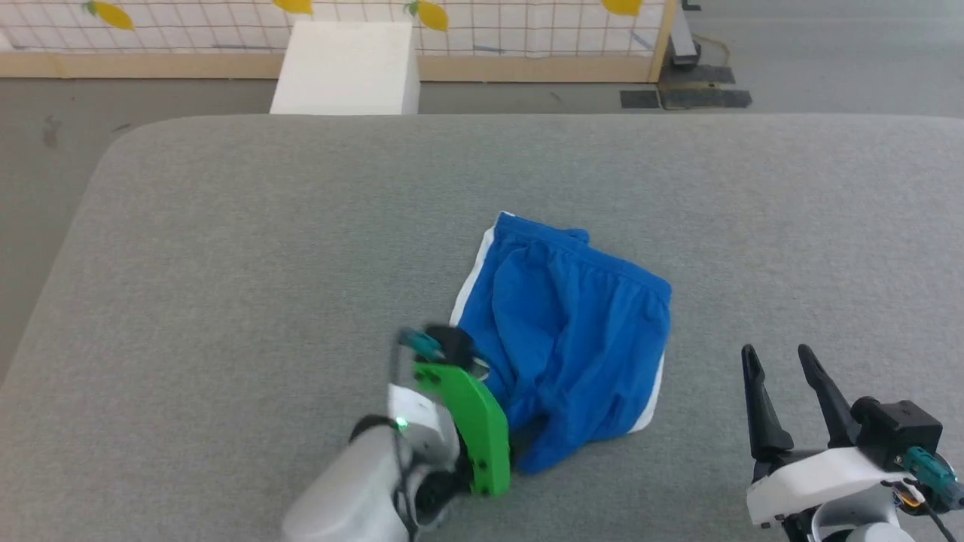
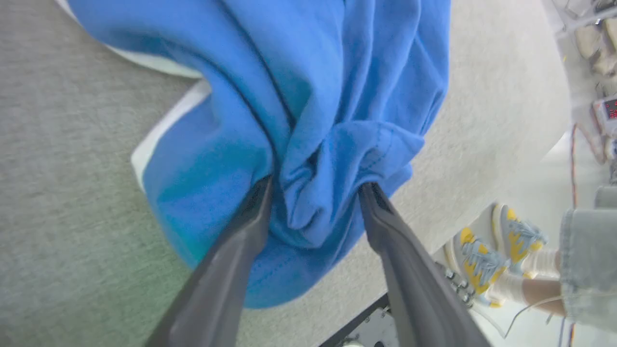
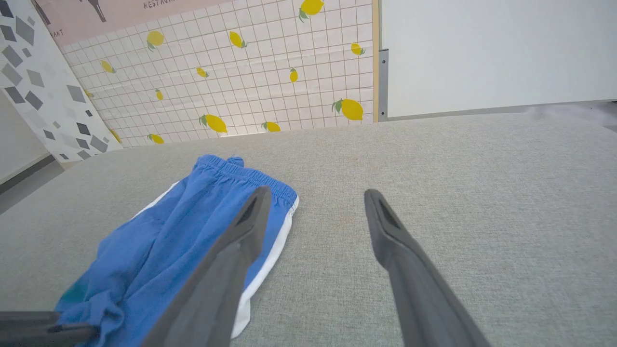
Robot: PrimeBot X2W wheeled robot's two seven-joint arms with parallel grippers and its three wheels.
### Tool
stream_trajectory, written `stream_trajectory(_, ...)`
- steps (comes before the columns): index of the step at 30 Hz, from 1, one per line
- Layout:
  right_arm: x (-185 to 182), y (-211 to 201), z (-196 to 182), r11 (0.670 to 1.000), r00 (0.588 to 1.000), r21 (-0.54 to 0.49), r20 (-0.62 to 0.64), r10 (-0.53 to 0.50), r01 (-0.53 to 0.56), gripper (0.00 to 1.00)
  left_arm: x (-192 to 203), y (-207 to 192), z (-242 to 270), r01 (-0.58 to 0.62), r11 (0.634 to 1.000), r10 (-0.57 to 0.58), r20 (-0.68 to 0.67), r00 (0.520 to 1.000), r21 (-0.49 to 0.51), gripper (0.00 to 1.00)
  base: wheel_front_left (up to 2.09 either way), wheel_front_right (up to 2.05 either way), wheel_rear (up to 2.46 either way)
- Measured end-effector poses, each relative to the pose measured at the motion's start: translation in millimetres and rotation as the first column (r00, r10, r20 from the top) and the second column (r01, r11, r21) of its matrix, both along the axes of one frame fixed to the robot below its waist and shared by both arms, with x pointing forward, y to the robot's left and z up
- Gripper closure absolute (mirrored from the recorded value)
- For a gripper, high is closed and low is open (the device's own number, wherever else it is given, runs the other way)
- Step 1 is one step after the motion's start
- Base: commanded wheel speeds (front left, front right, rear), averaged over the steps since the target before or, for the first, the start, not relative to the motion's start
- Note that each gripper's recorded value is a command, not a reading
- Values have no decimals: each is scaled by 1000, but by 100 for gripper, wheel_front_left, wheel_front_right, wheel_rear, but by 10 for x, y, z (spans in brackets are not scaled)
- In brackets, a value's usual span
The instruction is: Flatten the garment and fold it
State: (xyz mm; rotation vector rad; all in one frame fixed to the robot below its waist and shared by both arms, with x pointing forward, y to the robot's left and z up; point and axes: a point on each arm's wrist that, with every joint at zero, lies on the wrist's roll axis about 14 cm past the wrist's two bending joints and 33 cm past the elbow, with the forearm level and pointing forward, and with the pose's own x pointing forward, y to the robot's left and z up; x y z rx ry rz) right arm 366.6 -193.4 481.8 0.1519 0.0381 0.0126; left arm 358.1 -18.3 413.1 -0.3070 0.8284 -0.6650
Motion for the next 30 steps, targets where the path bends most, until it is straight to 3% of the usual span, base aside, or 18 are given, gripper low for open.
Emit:
stream_trajectory(3,6,54,4,1000,1000,3,0,16,-16,0,292,159,369,-142,981,155,93,984,-129,0,0,0,0)
stream_trajectory(6,25,98,13,1000,1000,5,-4,31,-31,0,551,447,737,-261,936,311,212,926,-236,0,0,0,0)
stream_trajectory(8,40,130,-5,999,999,5,-25,43,-43,0,698,775,967,-358,884,446,310,840,-302,0,0,0,0)
stream_trajectory(11,80,192,-51,998,996,10,-67,66,-65,0,731,1157,1108,-434,840,541,436,719,-326,0,0,0,0)
stream_trajectory(14,174,269,-82,996,989,10,-117,95,-94,0,681,1429,1128,-491,807,588,533,609,-329,0,0,0,0)
stream_trajectory(16,265,318,-77,993,984,-5,-142,112,-114,0,646,1550,1111,-516,797,591,578,563,-313,0,0,0,0)
stream_trajectory(24,762,436,-194,978,926,-96,-351,141,-186,0,583,1821,1155,-590,748,617,646,449,-304,0,0,0,0)
stream_trajectory(30,979,293,-494,960,832,-188,-549,73,-208,0,576,1930,1042,-625,725,629,647,431,-290,0,0,0,0)
